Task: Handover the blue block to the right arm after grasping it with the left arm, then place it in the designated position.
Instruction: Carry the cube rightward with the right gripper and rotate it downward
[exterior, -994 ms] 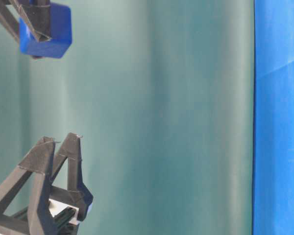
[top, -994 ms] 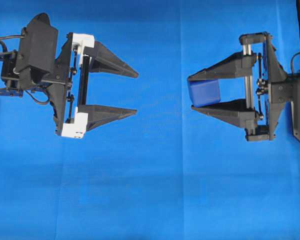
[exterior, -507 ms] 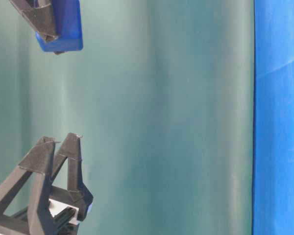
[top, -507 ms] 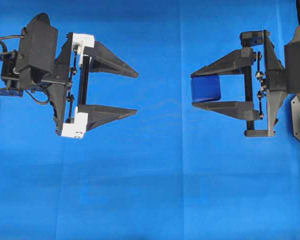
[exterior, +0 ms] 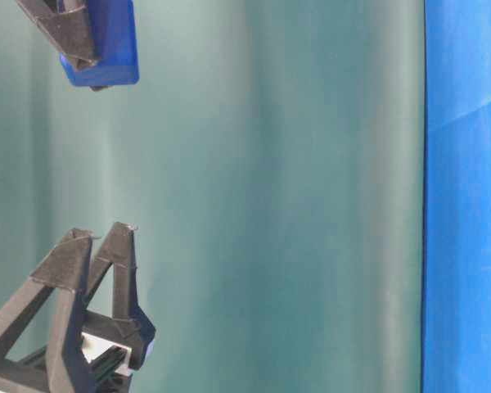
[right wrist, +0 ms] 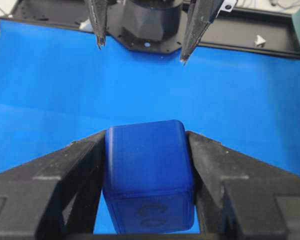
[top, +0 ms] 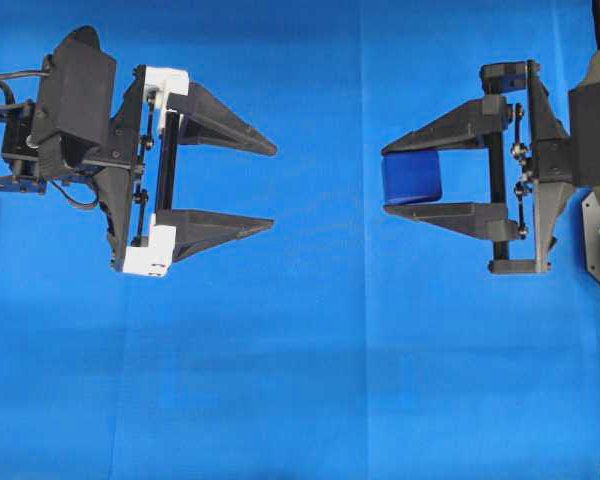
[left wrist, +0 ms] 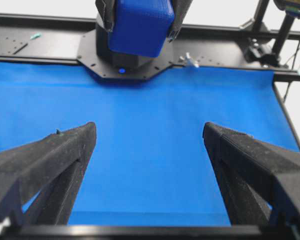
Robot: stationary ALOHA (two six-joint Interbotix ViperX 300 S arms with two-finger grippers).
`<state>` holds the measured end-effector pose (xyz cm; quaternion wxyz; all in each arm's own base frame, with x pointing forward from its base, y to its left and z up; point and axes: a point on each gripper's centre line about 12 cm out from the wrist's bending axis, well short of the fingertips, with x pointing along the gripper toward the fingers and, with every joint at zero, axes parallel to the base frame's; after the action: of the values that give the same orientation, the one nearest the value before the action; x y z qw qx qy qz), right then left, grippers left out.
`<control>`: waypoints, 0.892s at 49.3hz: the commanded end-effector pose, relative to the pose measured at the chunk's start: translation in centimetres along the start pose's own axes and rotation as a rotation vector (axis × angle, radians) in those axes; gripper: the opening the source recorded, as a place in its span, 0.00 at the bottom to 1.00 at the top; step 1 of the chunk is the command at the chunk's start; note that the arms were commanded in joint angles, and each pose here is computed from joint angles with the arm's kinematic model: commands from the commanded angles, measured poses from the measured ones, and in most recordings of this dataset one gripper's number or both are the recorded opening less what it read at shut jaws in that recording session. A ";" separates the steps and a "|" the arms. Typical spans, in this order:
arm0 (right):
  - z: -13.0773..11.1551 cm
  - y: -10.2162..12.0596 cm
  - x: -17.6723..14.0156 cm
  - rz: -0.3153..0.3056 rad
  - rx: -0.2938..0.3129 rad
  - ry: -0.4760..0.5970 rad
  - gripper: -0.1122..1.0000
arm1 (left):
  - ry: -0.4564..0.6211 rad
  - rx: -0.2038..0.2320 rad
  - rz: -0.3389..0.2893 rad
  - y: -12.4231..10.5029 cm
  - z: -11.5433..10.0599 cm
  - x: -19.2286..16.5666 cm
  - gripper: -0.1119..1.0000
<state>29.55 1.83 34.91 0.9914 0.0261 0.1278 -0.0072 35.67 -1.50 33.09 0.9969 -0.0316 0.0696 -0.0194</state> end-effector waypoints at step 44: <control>0.9 0.0 -0.4 -0.007 0.018 -0.013 0.48 | -0.049 0.001 -0.002 -0.1 1.5 -0.5 0.93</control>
<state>29.47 1.72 34.82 0.9906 0.0302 0.1331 -0.0124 35.63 -1.56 33.10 0.9969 -0.0323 0.0689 -0.0202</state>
